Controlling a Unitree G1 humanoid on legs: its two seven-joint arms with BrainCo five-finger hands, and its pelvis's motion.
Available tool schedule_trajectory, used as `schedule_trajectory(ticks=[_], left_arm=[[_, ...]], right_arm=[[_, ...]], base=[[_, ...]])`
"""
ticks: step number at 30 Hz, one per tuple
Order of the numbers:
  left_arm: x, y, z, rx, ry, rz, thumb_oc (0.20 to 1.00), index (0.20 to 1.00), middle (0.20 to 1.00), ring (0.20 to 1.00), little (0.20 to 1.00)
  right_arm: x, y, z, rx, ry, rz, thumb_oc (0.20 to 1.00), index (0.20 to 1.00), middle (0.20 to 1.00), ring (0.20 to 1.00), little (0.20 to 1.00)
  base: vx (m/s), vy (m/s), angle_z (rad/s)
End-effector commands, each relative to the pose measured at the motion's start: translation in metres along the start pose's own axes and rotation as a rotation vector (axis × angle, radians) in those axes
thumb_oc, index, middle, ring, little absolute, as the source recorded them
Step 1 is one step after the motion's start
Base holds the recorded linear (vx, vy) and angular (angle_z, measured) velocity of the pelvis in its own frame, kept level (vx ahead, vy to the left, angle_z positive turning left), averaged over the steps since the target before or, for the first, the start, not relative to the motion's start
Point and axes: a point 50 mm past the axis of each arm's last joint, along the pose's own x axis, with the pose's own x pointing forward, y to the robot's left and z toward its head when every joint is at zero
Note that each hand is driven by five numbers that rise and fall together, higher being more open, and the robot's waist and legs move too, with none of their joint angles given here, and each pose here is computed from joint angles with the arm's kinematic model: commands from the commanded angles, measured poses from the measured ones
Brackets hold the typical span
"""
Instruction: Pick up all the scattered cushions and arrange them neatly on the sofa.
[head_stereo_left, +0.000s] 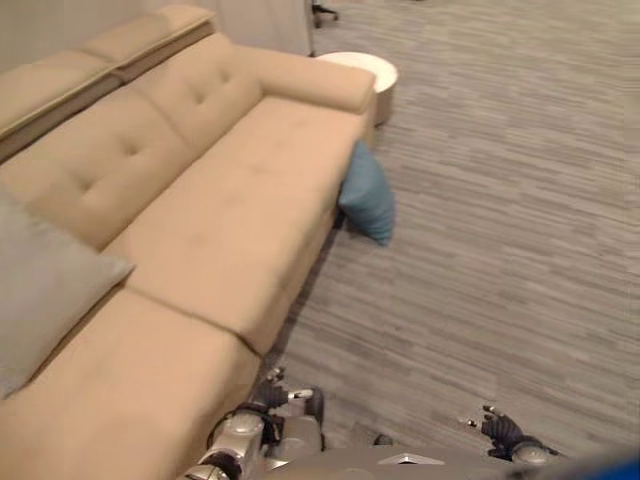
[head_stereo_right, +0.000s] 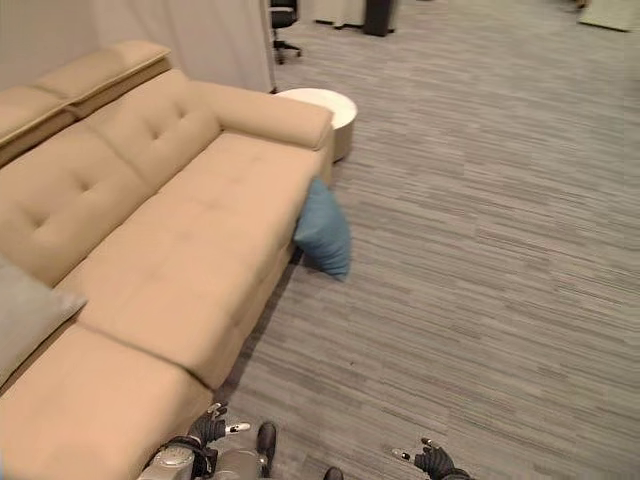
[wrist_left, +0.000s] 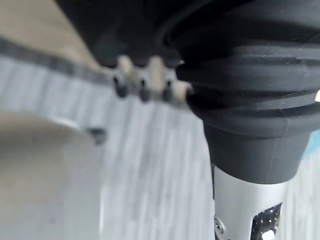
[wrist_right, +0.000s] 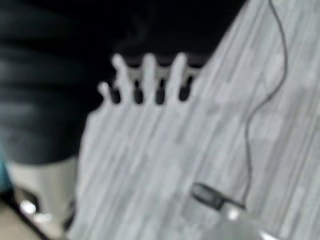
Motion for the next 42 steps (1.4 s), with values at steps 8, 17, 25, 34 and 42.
schedule_trajectory(ticks=[8,17,25,34,42], left_arm=[[0.003,0.005,0.023,0.048,-0.082,0.003,1.000,1.000,1.000,1.000,1.000],[0.005,-0.002,0.020,0.061,-0.064,-0.012,1.000,1.000,1.000,1.000,1.000],[0.006,-0.007,0.029,0.030,-0.090,-0.027,1.000,1.000,1.000,1.000,1.000],[0.004,0.002,0.016,0.028,-0.044,0.012,1.000,1.000,1.000,1.000,1.000],[0.005,0.012,0.023,0.013,-0.065,0.045,1.000,1.000,1.000,1.000,1.000]], right_arm=[[0.006,0.001,0.046,-0.054,-0.150,0.010,1.000,1.000,1.000,1.000,1.000],[0.005,-0.002,0.043,-0.086,-0.140,0.015,1.000,1.000,1.000,1.000,1.000],[0.005,-0.010,0.041,-0.059,-0.131,-0.016,1.000,1.000,1.000,1.000,1.000],[0.006,-0.003,0.052,-0.095,-0.171,0.001,1.000,1.000,1.000,1.000,1.000],[0.007,0.007,0.061,-0.100,-0.196,0.030,1.000,1.000,1.000,1.000,1.000]], base=[[0.23,0.013,-0.45],[0.32,-0.261,-0.13],[0.20,-0.259,-0.05],[0.28,-0.042,-0.23],[0.32,0.106,0.01]])
